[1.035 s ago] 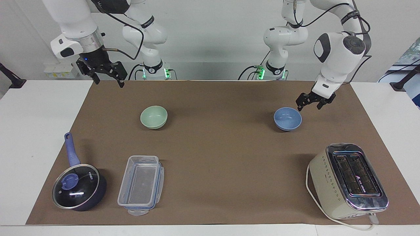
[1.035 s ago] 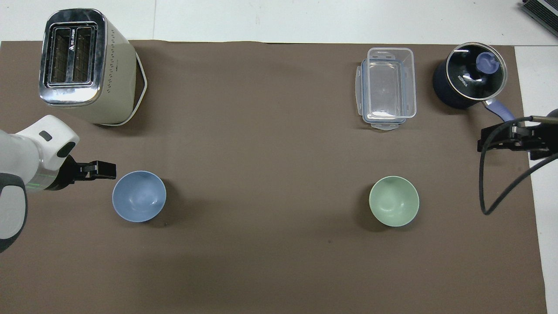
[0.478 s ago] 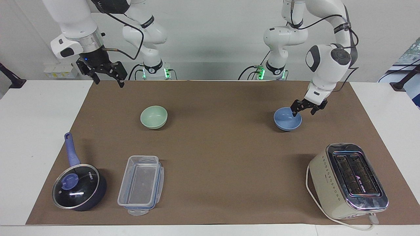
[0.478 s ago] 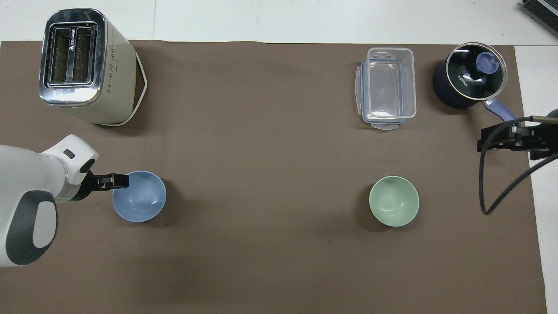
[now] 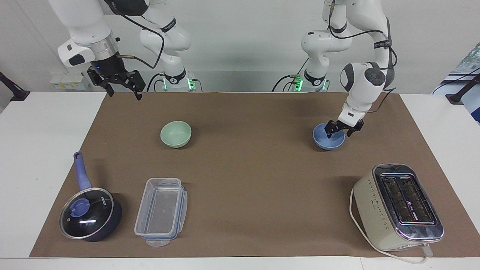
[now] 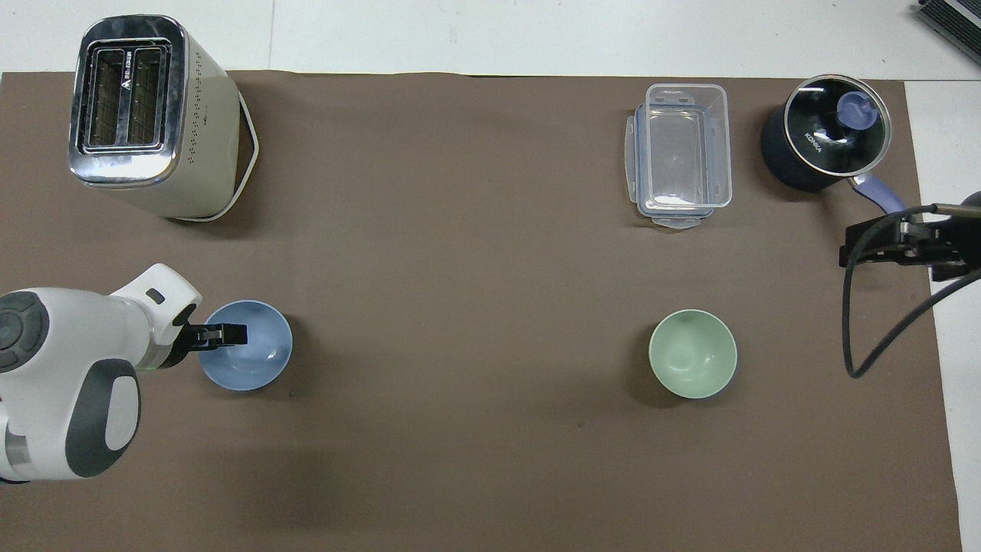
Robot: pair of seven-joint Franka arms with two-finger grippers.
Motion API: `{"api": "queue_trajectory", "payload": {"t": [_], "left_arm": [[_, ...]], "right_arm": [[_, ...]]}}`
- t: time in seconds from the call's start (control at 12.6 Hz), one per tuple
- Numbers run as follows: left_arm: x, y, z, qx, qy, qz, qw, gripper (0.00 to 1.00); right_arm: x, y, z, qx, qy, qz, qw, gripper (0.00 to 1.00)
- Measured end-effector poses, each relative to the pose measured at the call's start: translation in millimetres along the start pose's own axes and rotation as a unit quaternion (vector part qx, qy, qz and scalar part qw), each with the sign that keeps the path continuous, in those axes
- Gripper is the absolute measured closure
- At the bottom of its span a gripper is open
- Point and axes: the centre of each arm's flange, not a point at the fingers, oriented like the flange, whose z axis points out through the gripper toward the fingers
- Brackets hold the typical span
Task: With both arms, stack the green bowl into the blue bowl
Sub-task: 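Lower the left gripper and grasp the blue bowl's rim, then slide the blue bowl with the left gripper toward the table center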
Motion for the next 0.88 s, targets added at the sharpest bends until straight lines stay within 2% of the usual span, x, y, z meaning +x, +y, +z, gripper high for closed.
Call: {"api": "queue_trajectory", "payload": {"t": [0.08, 0.56, 0.88], "left_arm": [[-0.1, 0.0, 1.1, 0.0, -0.001, 0.0, 1.0, 0.11], [1.9, -2.2, -1.0, 0.0, 0.001, -0.001, 1.0, 0.93], [13.3, -4.5, -15.8, -0.002, 0.01, -0.003, 1.0, 0.95]], "right_arm": [[0.0, 0.0, 0.0, 0.0, 0.0, 0.0, 1.0, 0.0], [0.0, 0.0, 0.0, 0.0, 0.0, 0.0, 1.0, 0.0], [0.0, 0.0, 0.0, 0.0, 0.0, 0.0, 1.0, 0.0]]}}
